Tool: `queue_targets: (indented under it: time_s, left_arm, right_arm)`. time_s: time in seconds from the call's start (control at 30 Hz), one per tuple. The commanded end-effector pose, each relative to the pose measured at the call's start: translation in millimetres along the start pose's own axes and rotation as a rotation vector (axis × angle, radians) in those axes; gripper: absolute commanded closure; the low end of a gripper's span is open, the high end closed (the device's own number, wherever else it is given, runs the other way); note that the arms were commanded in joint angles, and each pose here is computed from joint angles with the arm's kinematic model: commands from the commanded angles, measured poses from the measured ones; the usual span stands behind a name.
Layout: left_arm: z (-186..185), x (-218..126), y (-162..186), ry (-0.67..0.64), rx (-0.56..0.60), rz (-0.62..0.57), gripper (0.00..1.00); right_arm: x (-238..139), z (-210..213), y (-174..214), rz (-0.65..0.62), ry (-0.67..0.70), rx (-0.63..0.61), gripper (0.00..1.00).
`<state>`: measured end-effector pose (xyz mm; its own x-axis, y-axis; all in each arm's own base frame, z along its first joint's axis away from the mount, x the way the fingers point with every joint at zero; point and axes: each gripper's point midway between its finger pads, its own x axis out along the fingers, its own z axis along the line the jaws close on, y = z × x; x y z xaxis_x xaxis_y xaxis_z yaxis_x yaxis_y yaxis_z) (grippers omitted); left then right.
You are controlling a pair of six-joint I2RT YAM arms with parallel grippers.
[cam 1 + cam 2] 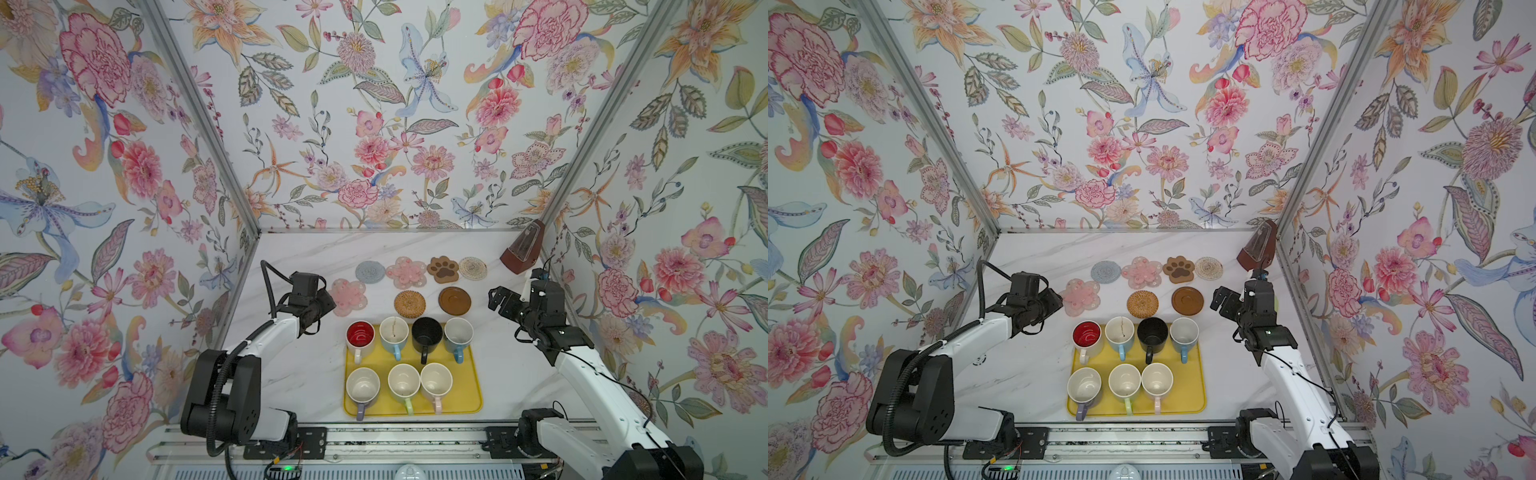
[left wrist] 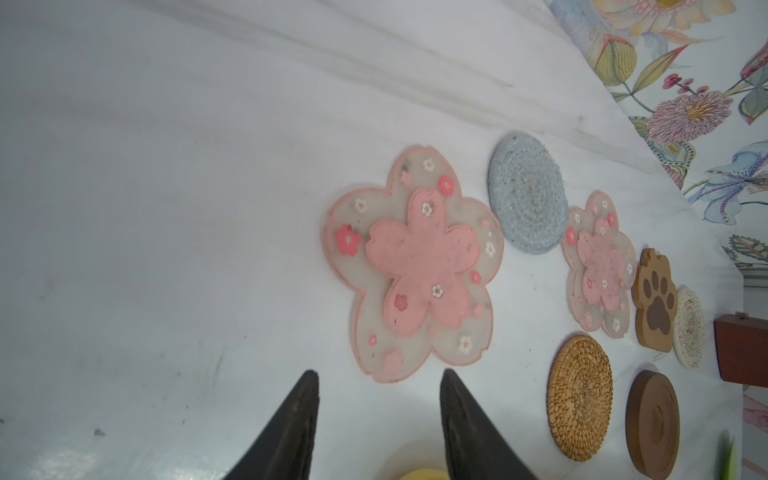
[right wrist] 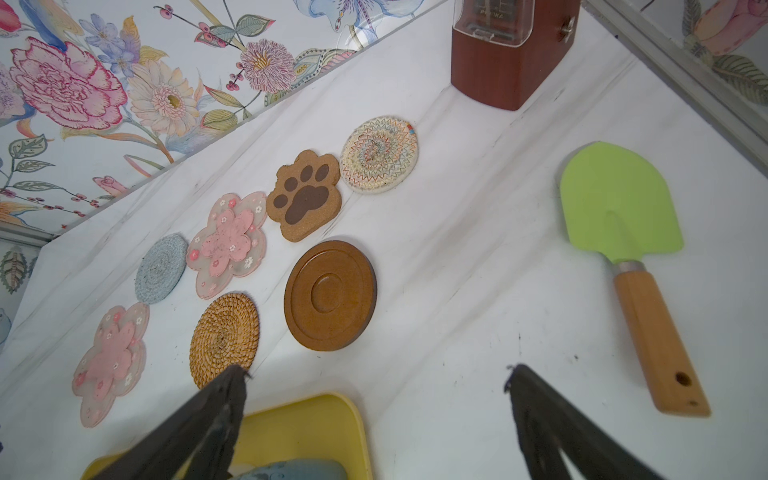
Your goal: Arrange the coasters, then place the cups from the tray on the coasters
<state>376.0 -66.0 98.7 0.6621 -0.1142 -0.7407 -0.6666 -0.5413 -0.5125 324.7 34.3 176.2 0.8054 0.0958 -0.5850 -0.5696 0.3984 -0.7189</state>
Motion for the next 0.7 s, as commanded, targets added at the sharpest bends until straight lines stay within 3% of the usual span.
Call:
queue_targets:
  time_s: [0.0, 0.33, 0.67]
  left_arm:
    - [16, 2, -7, -0.099, 0.121, 0.024, 0.48]
    - [18, 53, -13, -0.164, 0.197, 0.096, 0.46]
    - [25, 76, -15, -0.21, 0.208, 0.115, 0.43]
  right_arm:
    - [-1, -3, -3, -0.004, 0.015, -0.012, 0.01]
    - [-9, -6, -6, -0.021, 0.025, -0.019, 0.01]
    - [-12, -11, -7, -0.028, 0.035, -0.02, 0.01]
